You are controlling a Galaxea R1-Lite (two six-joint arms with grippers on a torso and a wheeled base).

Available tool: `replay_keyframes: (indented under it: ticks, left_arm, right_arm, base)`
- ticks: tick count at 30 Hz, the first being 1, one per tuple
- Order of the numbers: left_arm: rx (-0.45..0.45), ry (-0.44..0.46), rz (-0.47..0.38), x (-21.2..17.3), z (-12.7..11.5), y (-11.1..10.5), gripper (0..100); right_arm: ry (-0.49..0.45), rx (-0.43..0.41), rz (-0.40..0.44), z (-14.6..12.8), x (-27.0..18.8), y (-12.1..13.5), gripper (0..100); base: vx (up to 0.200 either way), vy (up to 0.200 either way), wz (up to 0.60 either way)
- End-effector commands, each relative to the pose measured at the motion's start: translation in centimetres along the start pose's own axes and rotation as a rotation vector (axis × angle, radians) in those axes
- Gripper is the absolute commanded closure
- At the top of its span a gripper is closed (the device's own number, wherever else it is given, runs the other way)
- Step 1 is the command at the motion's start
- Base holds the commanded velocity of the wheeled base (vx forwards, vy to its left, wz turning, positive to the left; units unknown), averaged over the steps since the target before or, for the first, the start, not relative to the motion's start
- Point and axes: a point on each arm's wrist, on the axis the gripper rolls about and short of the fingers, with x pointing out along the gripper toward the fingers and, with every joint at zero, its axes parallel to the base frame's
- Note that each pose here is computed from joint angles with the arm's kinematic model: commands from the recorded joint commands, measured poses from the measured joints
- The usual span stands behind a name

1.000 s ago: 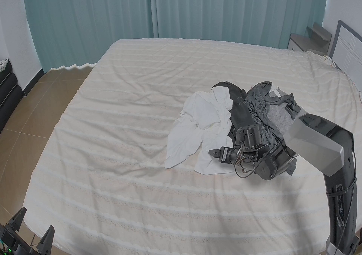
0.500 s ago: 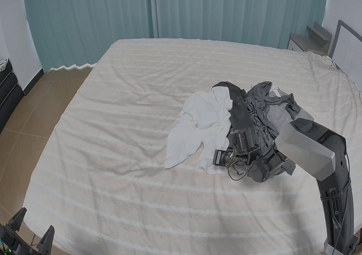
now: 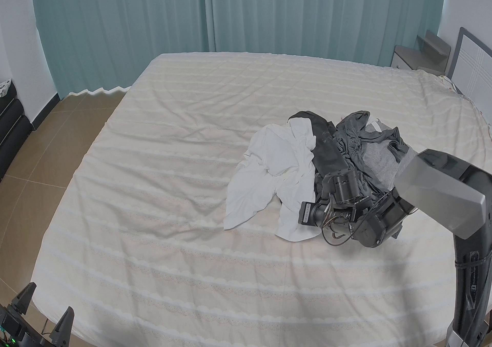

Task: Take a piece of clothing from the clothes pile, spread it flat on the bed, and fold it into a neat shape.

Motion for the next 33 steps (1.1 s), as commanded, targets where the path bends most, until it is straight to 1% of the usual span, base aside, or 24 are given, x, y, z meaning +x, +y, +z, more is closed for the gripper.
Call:
replay_keyframes:
  ticks: [1, 3, 5, 7, 10, 12, 14, 16, 23, 28, 29, 33]
  left_arm:
    - [0.000, 0.018, 0.001, 0.1, -0.5, 0.0, 0]
    - [0.000, 0.018, 0.001, 0.1, -0.5, 0.0, 0]
    - [0.000, 0.018, 0.001, 0.1, -0.5, 0.0, 0]
    - [0.000, 0.018, 0.001, 0.1, -0.5, 0.0, 0]
    - [-0.001, 0.018, 0.001, 0.1, -0.5, 0.0, 0]
    - [-0.001, 0.019, 0.001, 0.1, -0.5, 0.0, 0]
    - [-0.001, 0.019, 0.001, 0.1, -0.5, 0.0, 0]
    - [-0.001, 0.019, 0.001, 0.1, -0.5, 0.0, 0]
    - [-0.001, 0.018, 0.003, 0.1, -0.5, 0.0, 0]
    - [-0.001, 0.018, 0.003, 0.1, -0.5, 0.0, 0]
    - [-0.003, 0.018, 0.003, 0.1, -0.5, 0.0, 0]
    - [-0.003, 0.018, 0.003, 0.1, -0.5, 0.0, 0]
  right_arm:
    - [-0.052, 0.028, 0.025, 2.5, -4.2, 0.4, 100]
    - [-0.021, 0.028, 0.039, 1.6, -5.3, 0.5, 100]
    - [-0.014, 0.025, 0.049, 1.3, -5.8, 0.7, 100]
    - [-0.023, 0.026, 0.061, 1.7, -6.7, 0.9, 100]
    - [-0.068, 0.039, 0.078, 3.0, -7.7, 1.2, 100]
    - [-0.086, 0.068, 0.090, 3.7, -8.7, 1.4, 100]
    - [-0.090, 0.073, 0.100, 3.9, -9.2, 1.6, 100]
    - [-0.063, 0.070, 0.091, 3.2, -9.2, 1.3, 100]
    - [0.114, 0.058, -0.009, -2.2, -4.9, -1.1, 100]
    - [0.193, 0.051, -0.020, -4.8, -3.7, -1.1, 100]
    - [0.195, 0.050, -0.020, -4.8, -3.7, -1.1, 0]
    - [0.200, 0.040, -0.016, -5.2, -3.5, -0.8, 0]
  base:
    - [0.000, 0.000, 0.00]
    - [0.000, 0.000, 0.00]
    - [0.000, 0.000, 0.00]
    - [0.000, 0.000, 0.00]
    - [0.000, 0.000, 0.00]
    - [0.000, 0.000, 0.00]
    - [0.000, 0.000, 0.00]
    - [0.000, 0.000, 0.00]
    - [0.000, 0.000, 0.00]
    - [0.000, 0.000, 0.00]
    - [0.000, 0.000, 0.00]
    - [0.000, 0.000, 0.00]
